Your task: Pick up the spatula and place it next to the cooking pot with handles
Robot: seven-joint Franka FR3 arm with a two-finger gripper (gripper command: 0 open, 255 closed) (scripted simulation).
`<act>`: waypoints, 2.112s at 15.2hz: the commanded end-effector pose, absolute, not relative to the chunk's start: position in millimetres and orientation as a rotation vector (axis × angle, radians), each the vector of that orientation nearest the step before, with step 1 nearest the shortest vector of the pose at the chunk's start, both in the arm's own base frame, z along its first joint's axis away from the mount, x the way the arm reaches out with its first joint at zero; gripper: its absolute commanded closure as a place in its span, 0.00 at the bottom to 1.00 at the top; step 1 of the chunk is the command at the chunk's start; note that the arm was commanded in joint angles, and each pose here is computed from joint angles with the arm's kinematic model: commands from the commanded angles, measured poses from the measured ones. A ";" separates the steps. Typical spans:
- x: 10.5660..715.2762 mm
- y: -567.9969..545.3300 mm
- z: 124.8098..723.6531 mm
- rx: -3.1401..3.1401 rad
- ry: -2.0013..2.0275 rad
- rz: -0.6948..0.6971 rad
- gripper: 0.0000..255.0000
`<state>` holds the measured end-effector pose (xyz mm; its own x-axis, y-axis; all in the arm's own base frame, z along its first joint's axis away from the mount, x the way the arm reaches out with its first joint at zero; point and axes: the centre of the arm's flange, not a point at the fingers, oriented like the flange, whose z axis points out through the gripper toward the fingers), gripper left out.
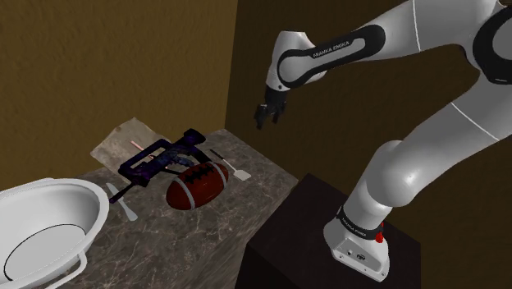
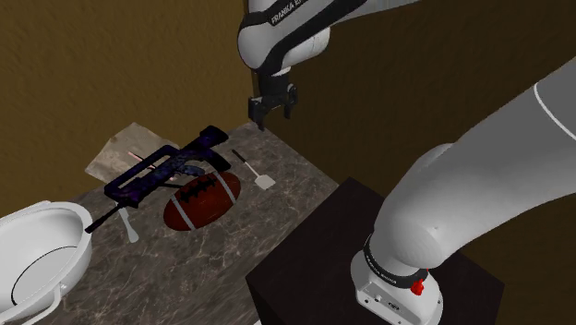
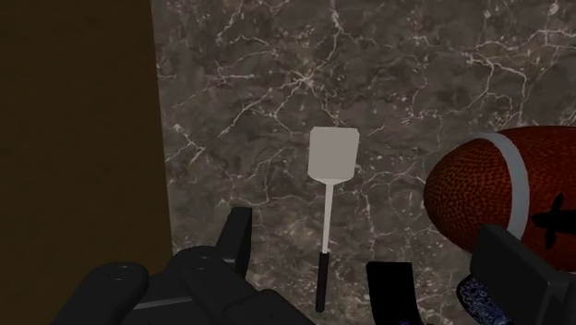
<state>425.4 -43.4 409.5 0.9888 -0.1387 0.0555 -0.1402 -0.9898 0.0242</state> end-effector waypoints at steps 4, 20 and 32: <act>463.1 -45.1 355.4 3.110 -0.213 0.091 0.00; 579.0 -52.0 179.7 3.127 -0.198 0.102 0.00; 601.7 -53.0 109.6 3.130 -0.195 0.104 0.00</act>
<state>601.7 -53.1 112.0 0.9901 -0.1239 0.0658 -0.1241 -0.9923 -0.0005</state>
